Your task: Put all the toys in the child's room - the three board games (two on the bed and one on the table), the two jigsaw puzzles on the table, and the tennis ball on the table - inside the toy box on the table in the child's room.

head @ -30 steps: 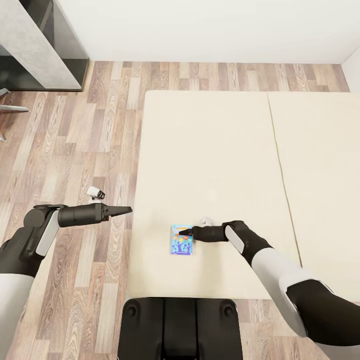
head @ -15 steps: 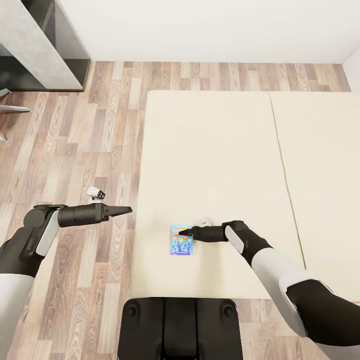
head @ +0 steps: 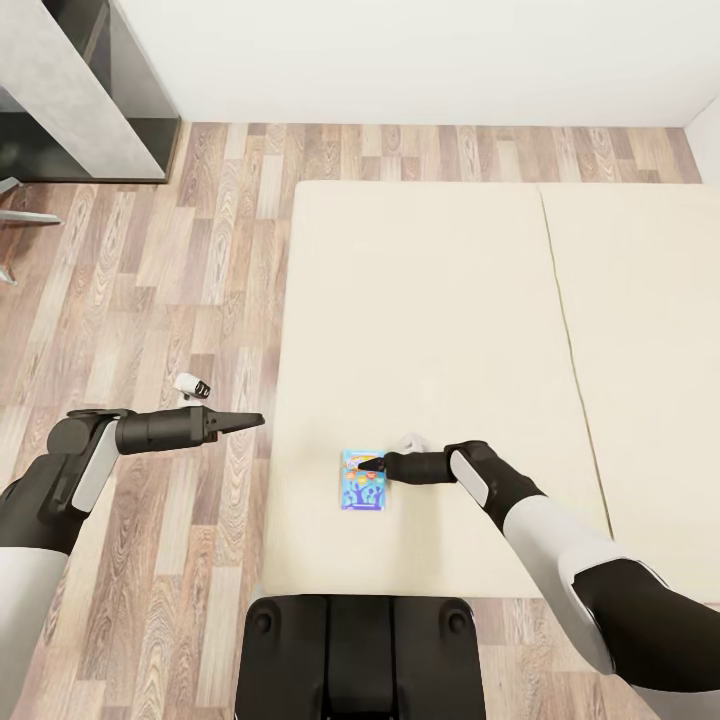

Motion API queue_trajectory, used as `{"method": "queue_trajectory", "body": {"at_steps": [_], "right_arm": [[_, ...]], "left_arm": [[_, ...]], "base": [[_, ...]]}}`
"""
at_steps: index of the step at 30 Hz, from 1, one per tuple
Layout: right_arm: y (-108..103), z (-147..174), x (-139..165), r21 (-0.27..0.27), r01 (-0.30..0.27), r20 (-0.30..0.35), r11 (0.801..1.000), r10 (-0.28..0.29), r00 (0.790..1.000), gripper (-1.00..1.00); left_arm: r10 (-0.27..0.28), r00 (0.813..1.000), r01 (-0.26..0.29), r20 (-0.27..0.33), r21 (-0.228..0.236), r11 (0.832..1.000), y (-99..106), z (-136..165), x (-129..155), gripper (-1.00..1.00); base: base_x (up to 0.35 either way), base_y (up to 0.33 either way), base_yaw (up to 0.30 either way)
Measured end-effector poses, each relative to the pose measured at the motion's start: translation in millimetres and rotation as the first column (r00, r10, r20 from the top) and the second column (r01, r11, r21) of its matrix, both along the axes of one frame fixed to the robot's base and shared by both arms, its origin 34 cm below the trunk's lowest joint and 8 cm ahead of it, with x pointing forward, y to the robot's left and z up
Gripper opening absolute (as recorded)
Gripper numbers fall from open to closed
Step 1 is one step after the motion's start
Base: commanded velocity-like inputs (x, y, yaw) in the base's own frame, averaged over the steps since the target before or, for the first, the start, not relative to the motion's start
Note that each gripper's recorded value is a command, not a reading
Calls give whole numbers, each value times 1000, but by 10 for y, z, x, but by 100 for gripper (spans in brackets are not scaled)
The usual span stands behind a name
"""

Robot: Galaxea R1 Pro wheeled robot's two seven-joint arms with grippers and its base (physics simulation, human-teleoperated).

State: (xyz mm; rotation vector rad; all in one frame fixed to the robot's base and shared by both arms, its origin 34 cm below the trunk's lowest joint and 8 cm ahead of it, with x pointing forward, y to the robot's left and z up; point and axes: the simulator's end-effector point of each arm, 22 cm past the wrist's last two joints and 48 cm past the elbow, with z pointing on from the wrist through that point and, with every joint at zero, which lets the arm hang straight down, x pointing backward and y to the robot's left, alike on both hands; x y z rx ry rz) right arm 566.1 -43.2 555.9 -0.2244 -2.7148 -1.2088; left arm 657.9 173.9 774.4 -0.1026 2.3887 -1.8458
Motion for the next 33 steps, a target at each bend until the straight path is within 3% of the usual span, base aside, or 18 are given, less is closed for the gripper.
{"method": "queue_trajectory", "body": {"at_steps": [15, 33], "right_arm": [[-3, 2, 12, 1, 5, 1, 1000, -5, 1000, 100], [-8, 5, 26, 1, 7, 3, 1000, -7, 1000, 100]], "left_arm": [[0, 1000, 0, 0, 0, 1000, -1, 0, -1, 100], [0, 1000, 0, 0, 0, 1000, 1, 0, 1, 100]], "base": [[0, 8, 0], [0, 129, 0]]}}
